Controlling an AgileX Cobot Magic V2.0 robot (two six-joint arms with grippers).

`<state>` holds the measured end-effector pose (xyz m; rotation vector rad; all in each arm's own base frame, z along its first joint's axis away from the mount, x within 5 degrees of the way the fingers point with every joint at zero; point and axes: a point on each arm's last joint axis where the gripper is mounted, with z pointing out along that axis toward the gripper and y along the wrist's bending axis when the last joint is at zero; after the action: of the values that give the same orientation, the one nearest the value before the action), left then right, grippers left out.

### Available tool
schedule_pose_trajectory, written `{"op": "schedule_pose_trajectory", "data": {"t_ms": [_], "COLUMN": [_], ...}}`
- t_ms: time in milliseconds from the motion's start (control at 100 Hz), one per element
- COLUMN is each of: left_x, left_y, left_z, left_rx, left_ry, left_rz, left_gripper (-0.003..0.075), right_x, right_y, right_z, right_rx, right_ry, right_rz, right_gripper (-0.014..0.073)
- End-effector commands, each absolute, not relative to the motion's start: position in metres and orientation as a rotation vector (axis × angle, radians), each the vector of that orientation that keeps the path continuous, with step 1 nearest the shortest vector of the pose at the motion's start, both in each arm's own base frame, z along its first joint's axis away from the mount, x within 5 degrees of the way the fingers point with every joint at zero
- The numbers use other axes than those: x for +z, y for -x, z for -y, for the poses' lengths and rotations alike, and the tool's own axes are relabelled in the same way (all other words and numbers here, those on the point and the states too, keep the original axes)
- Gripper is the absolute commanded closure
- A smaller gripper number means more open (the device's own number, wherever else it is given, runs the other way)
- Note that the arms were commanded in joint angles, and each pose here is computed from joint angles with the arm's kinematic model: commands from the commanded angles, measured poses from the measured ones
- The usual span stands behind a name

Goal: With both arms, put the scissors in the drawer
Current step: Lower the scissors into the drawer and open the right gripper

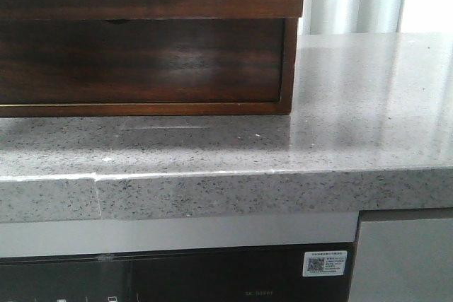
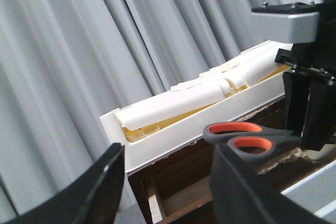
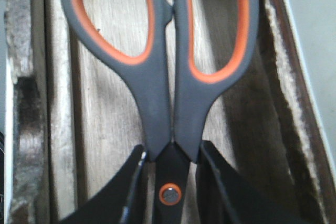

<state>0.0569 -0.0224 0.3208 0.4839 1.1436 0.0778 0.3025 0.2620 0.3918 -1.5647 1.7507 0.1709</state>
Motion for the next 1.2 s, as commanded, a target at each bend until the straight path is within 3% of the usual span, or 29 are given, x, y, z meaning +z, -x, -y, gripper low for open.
{"op": "schedule_pose_trajectory", "data": {"t_ms": [0, 390, 490, 620, 740, 1000, 1190], "left_x": [0.337, 0.337, 0.338, 0.340, 0.339, 0.337, 0.335], "left_y": [-0.052, -0.052, -0.052, -0.051, -0.052, -0.052, -0.053], "left_z": [0.022, 0.022, 0.022, 0.023, 0.022, 0.022, 0.020], "left_rx": [0.051, 0.051, 0.049, 0.046, 0.047, 0.049, -0.016], "left_ry": [-0.448, -0.448, -0.447, -0.445, -0.445, -0.445, -0.383], "left_rz": [-1.062, -1.062, -1.052, -1.036, -1.047, -1.067, -1.118], "left_gripper": [0.0393, 0.0393, 0.0393, 0.0397, 0.0461, 0.0717, 0.0716], "right_x": [0.422, 0.425, 0.436, 0.455, 0.475, 0.508, 0.528], "right_y": [-0.297, -0.296, -0.290, -0.277, -0.261, -0.226, -0.195], "right_z": [-0.255, -0.254, -0.249, -0.242, -0.234, -0.209, -0.186], "right_rx": [0.143, 0.153, 0.175, 0.220, 0.288, 0.365, 0.372], "right_ry": [1.477, 1.458, 1.401, 1.349, 1.297, 1.219, 1.214], "right_rz": [-1.643, -1.652, -1.653, -1.615, -1.571, -1.565, -1.535], "right_gripper": [0.0379, 0.0377, 0.0489, 0.0705, 0.0715, 0.0711, 0.0711]}}
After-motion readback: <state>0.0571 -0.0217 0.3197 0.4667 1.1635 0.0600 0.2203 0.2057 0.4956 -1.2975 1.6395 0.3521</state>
